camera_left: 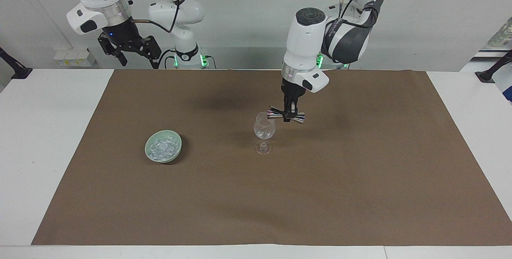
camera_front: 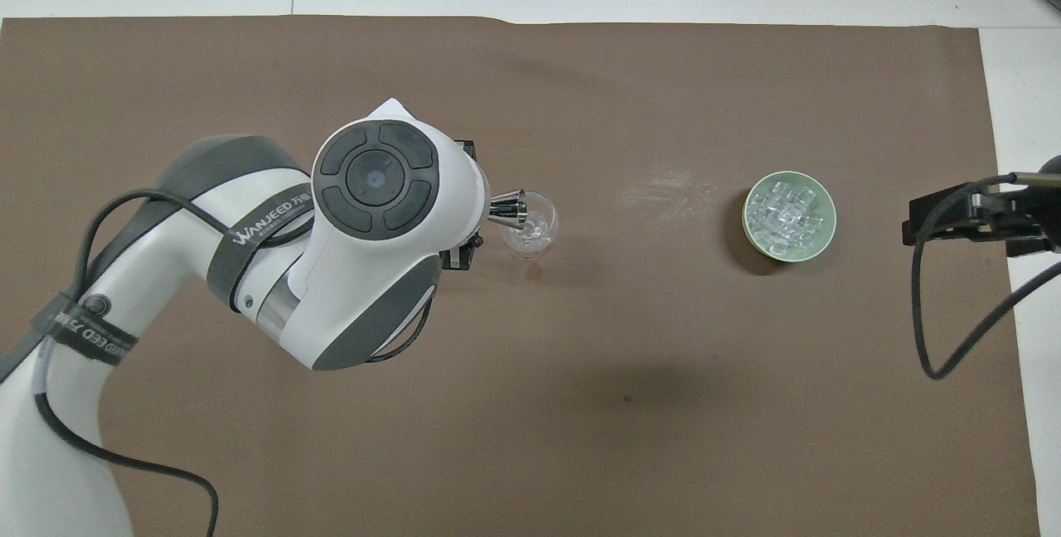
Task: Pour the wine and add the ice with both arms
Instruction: 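Tilt the bottle with the left gripper to pour into the cup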
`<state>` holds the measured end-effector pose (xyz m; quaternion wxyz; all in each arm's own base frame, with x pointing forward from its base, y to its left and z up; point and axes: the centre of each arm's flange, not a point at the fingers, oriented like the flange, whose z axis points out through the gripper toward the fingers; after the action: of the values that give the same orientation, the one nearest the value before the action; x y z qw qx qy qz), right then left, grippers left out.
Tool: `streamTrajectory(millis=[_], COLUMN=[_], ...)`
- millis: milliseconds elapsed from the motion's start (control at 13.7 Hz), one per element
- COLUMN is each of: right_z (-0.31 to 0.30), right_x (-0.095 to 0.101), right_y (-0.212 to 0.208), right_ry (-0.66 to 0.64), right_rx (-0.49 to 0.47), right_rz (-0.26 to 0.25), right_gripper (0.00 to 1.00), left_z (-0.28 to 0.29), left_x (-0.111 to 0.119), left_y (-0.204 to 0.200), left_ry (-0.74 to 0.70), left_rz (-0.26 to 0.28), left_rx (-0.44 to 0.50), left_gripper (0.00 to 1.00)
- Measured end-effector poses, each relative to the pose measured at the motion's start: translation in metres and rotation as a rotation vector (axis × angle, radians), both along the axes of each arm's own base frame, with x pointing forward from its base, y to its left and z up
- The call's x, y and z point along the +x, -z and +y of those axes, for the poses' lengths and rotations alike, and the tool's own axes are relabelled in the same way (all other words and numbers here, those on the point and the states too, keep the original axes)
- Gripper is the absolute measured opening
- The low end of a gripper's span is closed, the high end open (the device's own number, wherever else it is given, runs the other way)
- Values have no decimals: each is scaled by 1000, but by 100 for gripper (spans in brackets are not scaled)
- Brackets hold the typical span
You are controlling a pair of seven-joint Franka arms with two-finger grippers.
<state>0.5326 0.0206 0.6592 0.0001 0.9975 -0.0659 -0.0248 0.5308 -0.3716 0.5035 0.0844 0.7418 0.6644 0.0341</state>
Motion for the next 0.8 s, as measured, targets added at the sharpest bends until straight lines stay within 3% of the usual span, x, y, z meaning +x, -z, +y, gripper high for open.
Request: streamTrajectory(millis=[800], right_z=[0], right_x=[0], right_y=[0], right_ry=[0], right_rx=[0], right_rz=[0], right_gripper=[100], left_z=[-10], left_x=[0], left_y=[-2], left_ry=[35], left_rz=[3], left_rx=[42], left_gripper=[22])
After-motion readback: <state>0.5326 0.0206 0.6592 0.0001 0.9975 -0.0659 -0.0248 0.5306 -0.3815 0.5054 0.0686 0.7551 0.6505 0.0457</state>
